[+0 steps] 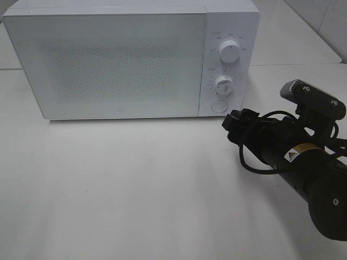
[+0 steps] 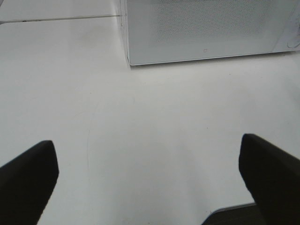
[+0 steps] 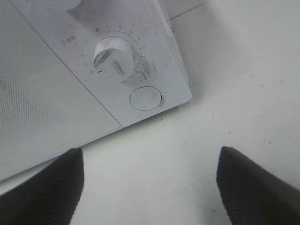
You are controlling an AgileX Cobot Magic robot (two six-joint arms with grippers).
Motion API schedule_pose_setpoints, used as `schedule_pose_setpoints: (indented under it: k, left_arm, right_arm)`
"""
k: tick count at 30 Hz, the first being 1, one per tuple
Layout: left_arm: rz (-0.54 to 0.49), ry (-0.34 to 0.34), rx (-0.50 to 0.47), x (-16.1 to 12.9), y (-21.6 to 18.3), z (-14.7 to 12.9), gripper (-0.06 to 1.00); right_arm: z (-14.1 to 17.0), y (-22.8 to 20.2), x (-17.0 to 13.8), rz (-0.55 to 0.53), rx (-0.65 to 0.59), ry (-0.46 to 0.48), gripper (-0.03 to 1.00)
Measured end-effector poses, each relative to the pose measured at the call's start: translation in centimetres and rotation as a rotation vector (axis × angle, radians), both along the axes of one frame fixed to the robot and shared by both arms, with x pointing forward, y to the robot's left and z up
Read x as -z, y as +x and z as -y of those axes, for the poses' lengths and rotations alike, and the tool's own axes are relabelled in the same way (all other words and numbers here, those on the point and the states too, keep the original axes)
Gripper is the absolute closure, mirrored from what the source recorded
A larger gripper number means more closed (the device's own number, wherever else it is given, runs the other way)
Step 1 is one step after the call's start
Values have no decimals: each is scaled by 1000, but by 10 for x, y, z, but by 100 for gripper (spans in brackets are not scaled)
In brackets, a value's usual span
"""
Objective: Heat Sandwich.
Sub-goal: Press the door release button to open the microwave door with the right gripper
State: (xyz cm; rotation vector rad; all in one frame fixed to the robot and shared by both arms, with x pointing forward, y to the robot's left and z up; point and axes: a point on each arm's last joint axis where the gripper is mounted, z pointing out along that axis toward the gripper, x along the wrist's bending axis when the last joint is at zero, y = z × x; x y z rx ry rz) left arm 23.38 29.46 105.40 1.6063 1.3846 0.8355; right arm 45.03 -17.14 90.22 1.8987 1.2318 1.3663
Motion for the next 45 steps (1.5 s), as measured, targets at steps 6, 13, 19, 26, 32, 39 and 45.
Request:
schedule_pose_setpoints:
  k: [6, 13, 19, 26, 32, 39, 45]
  left_arm:
    - [0, 0, 0, 0, 0, 0, -5]
    - [0, 0, 0, 0, 0, 0, -5]
    - [0, 0, 0, 0, 0, 0, -5]
    - [0, 0, 0, 0, 0, 0, -5]
    - [0, 0, 0, 0, 0, 0, -5]
    - [0, 0, 0, 0, 0, 0, -5]
    - [0, 0, 0, 0, 0, 0, -5]
  right_arm:
    - [0, 0, 0, -39, 137, 331, 24]
    - [0, 0, 0, -82, 286, 695, 40]
    - [0, 0, 0, -100, 347, 846, 67]
    - [0, -1, 2, -137, 383, 904, 94]
    - [-1, -2, 4, -163, 402, 927, 96]
    - [-4, 0, 4, -181, 412, 940, 96]
    - [-4, 10, 3, -183, 424, 948, 96]
